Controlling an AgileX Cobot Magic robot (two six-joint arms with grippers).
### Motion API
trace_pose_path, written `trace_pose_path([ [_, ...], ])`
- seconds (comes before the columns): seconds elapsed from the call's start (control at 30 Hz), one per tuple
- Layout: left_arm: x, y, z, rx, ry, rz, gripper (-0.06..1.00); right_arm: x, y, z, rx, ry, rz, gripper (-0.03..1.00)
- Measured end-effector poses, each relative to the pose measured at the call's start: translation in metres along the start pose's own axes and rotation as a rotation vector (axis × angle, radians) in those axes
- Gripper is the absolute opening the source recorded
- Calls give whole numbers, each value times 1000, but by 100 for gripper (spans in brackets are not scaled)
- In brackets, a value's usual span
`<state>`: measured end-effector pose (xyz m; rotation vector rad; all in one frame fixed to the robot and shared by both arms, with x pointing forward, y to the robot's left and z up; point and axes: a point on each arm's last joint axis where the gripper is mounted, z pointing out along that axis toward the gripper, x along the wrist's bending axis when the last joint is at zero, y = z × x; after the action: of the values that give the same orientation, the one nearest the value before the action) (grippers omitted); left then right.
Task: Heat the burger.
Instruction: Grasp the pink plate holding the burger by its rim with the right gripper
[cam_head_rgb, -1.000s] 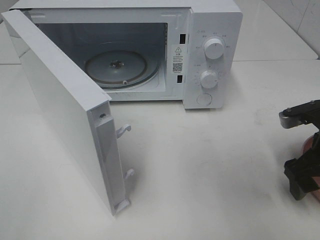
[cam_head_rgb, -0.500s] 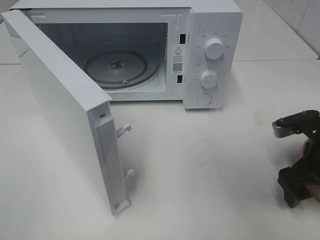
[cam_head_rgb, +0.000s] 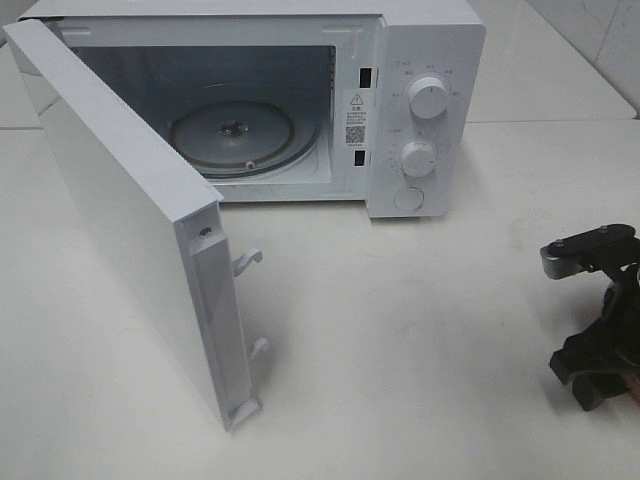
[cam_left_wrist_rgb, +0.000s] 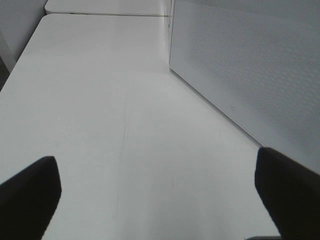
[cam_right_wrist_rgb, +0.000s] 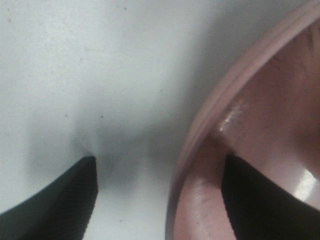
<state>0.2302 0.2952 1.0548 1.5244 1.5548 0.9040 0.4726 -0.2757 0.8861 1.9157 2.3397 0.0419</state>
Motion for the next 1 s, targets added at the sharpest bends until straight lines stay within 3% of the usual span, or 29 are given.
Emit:
trace_pose_path([
  [0.03, 0, 0, 0, 0, 0, 0, 97, -1, -1, 1, 1, -9, 7, 62],
  [0.07, 0, 0, 0, 0, 0, 0, 97, -1, -1, 1, 1, -9, 7, 62],
  [0.13, 0, 0, 0, 0, 0, 0, 97, -2, -3, 2, 0, -26, 16, 47],
  [0.17, 0, 0, 0, 0, 0, 0, 97, -2, -3, 2, 0, -26, 16, 47],
  [0.23, 0, 0, 0, 0, 0, 0, 97, -3, -3, 4, 4, -43, 4, 31],
  [0.3, 0, 0, 0, 0, 0, 0, 97, -4, -4, 4, 9, -47, -3, 25],
  [1.0, 0, 0, 0, 0, 0, 0, 97, -3, -2, 3, 28, -60, 1, 22],
])
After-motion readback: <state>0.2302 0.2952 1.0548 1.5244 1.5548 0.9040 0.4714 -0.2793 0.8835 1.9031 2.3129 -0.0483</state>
